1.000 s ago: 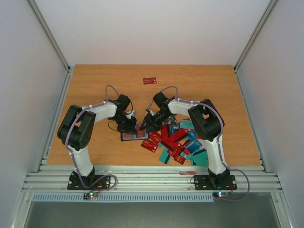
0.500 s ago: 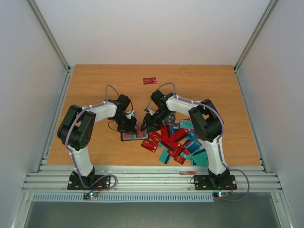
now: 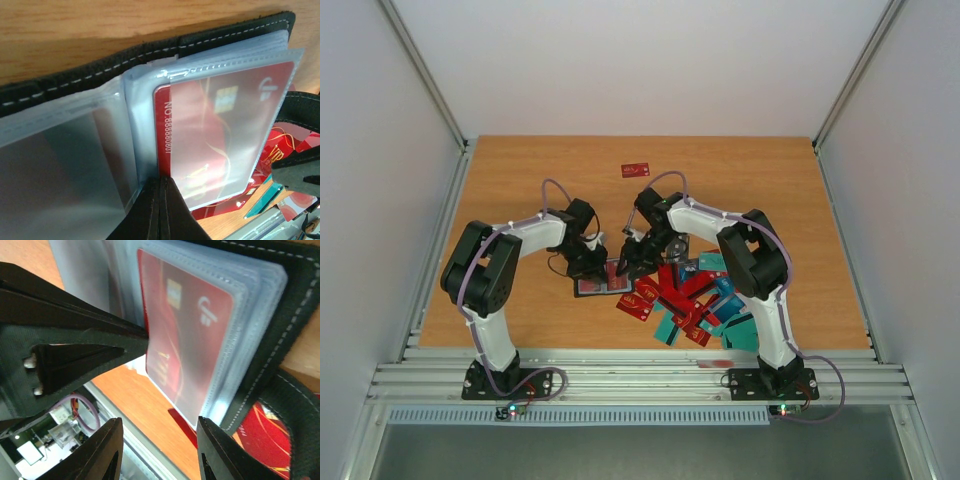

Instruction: Put the credit cards into the card holder

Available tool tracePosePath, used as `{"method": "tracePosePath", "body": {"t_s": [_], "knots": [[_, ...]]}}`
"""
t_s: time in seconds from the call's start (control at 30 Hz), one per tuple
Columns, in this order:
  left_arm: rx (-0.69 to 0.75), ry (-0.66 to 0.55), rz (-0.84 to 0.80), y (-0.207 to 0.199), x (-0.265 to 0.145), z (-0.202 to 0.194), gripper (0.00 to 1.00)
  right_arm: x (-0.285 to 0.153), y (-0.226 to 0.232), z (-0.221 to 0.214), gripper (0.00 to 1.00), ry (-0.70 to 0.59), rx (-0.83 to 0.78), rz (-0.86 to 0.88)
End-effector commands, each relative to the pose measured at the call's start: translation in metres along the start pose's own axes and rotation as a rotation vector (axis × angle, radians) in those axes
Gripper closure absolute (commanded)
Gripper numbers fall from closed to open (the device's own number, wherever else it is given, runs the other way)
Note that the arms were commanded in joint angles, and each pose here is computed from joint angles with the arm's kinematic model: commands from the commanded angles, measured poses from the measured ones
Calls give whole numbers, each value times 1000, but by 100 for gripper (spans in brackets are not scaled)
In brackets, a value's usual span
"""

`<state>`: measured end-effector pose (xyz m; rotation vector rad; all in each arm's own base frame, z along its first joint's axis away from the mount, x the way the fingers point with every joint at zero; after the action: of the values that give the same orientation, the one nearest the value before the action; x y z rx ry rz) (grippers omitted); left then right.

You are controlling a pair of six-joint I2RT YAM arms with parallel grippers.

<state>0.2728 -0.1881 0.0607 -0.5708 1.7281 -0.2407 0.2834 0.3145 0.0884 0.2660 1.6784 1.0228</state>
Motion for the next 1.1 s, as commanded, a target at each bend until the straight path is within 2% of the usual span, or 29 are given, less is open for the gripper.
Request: {"method": "tracePosePath", "body": {"t_s": [0.0, 0.4, 1.07], "knots": [[7, -3, 14, 3, 11, 1, 100, -2, -1, -3, 58, 16, -30, -63], [8, 5, 6, 3, 12, 1, 100, 9, -5, 4, 58, 9, -19, -12], [15, 9, 3, 3, 13, 0, 100, 11, 3, 7, 58, 23, -29, -18]]}}
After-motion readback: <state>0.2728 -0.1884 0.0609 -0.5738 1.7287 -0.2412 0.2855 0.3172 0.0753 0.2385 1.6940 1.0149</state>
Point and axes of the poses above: each gripper's point midway between its finger pads, its own x axis out along the fingers, its own y axis along the line the jaws close on, z = x × y, the point moved 5 cm from there along -x, back along the fingers, and after that the axes turned 13 degrees about -x, right-handed, at the moved point
